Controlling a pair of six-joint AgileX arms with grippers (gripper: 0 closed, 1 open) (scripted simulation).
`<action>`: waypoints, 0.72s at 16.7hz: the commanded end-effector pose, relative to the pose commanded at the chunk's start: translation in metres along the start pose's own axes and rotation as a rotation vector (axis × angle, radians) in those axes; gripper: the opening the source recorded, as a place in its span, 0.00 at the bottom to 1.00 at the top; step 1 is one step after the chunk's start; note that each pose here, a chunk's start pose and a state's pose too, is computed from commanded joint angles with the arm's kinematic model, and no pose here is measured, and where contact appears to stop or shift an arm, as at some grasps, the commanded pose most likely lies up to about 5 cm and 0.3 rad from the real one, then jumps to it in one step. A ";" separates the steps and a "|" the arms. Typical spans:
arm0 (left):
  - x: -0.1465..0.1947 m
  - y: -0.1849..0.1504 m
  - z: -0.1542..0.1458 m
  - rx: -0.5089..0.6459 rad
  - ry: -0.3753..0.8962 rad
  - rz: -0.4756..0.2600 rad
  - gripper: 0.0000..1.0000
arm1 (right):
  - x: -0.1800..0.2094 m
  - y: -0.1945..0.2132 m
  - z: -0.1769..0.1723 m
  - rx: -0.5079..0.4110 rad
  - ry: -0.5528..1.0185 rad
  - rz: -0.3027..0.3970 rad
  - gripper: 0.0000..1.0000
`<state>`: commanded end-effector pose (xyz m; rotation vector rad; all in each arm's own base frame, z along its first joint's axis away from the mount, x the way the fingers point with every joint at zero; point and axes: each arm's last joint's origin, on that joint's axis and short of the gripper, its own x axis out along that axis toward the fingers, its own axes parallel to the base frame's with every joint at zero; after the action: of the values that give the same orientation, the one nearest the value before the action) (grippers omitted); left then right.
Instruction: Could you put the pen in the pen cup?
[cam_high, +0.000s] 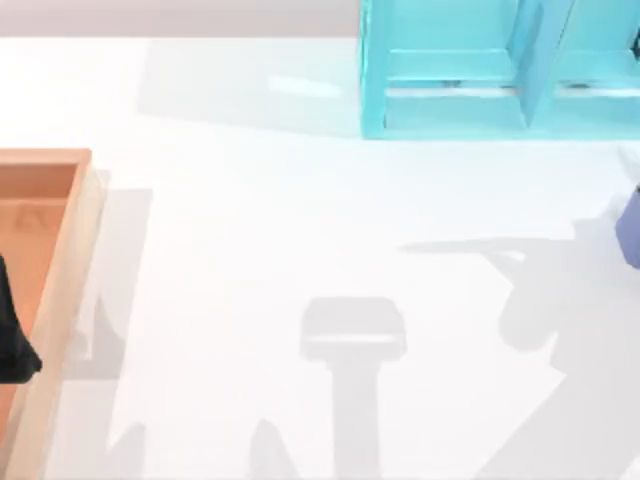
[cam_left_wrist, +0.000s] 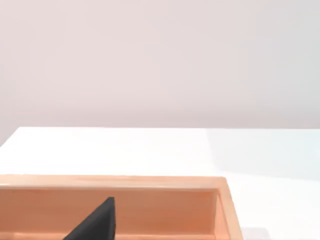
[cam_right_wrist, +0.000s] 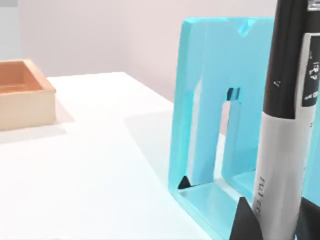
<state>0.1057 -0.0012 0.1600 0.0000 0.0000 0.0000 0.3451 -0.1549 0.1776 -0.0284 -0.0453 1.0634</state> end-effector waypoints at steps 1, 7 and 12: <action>0.000 0.000 0.000 0.000 0.000 0.000 1.00 | 0.001 0.001 0.001 0.013 -0.003 -0.001 0.00; 0.000 0.000 0.000 0.000 0.000 0.000 1.00 | 0.002 0.002 0.005 0.039 -0.013 -0.006 0.00; 0.000 0.000 0.000 0.000 0.000 0.000 1.00 | 0.002 0.002 0.005 0.039 -0.013 -0.006 0.15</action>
<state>0.1057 -0.0012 0.1600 0.0000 0.0000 0.0000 0.3445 -0.1523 0.1825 0.0135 -0.0367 1.0584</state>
